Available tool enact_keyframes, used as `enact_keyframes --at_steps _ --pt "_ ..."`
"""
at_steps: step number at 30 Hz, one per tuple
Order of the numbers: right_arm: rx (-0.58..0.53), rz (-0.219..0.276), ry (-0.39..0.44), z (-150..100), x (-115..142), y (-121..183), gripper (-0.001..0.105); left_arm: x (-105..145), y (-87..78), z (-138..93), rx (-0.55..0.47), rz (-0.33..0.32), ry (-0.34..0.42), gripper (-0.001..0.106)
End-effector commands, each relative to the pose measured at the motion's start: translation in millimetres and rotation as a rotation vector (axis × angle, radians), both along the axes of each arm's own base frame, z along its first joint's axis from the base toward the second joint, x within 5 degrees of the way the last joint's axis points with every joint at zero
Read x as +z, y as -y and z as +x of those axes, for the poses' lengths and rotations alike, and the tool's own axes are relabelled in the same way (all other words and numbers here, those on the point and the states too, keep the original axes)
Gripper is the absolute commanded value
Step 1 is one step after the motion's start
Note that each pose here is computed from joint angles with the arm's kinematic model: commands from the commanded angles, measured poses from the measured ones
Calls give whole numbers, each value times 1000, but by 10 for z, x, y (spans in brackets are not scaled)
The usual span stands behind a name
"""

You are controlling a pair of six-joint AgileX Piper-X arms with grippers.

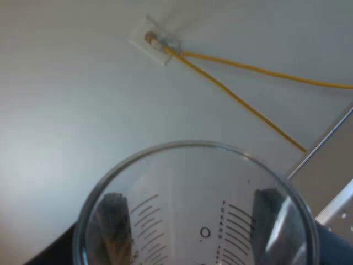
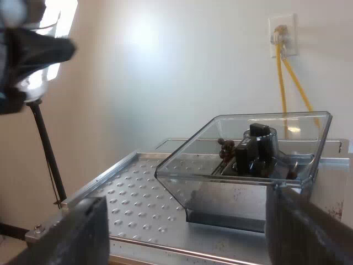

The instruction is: Pour the beans into the coffee machine

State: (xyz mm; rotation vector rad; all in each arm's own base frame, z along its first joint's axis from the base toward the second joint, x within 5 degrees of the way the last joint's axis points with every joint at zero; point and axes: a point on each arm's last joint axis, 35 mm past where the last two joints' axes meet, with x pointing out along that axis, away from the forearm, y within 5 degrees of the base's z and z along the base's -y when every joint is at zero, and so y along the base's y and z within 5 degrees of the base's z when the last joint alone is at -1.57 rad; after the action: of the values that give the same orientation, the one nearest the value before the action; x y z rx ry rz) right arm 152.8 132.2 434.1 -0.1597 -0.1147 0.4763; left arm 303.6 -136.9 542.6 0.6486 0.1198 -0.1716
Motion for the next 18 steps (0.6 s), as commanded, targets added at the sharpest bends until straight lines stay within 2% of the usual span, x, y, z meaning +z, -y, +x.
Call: enact_keyframes --at_steps 1,2,4,7,9,11,12,14,16,18 --pt "12 13 19 -36 54 24 62 62 -225 -84 0 -113 -42 29" --pt "12 13 18 -36 53 24 62 66 -256 -91 1 -117 -46 29" --pt "12 13 18 -36 53 24 62 106 -448 -143 4 -191 -70 29" --pt "11 3 22 -36 52 24 62 148 -629 -201 -8 -294 -95 29" --pt "9 -27 34 -36 48 24 62 164 -723 -228 -8 -333 -106 29" --pt "8 -65 25 -56 27 42 62 187 -932 -291 0 -418 -135 28" --pt "8 -75 14 -66 23 53 62 190 -944 -295 3 -422 -135 27" --pt "10 -116 -29 -95 -31 80 62 182 -1095 -334 37 -449 -136 22" --pt "11 -129 -43 -110 -45 95 62 159 -1154 -364 47 -461 -145 15" --pt "12 -162 -77 -164 -80 146 62 129 -1197 -405 49 -473 -157 11"
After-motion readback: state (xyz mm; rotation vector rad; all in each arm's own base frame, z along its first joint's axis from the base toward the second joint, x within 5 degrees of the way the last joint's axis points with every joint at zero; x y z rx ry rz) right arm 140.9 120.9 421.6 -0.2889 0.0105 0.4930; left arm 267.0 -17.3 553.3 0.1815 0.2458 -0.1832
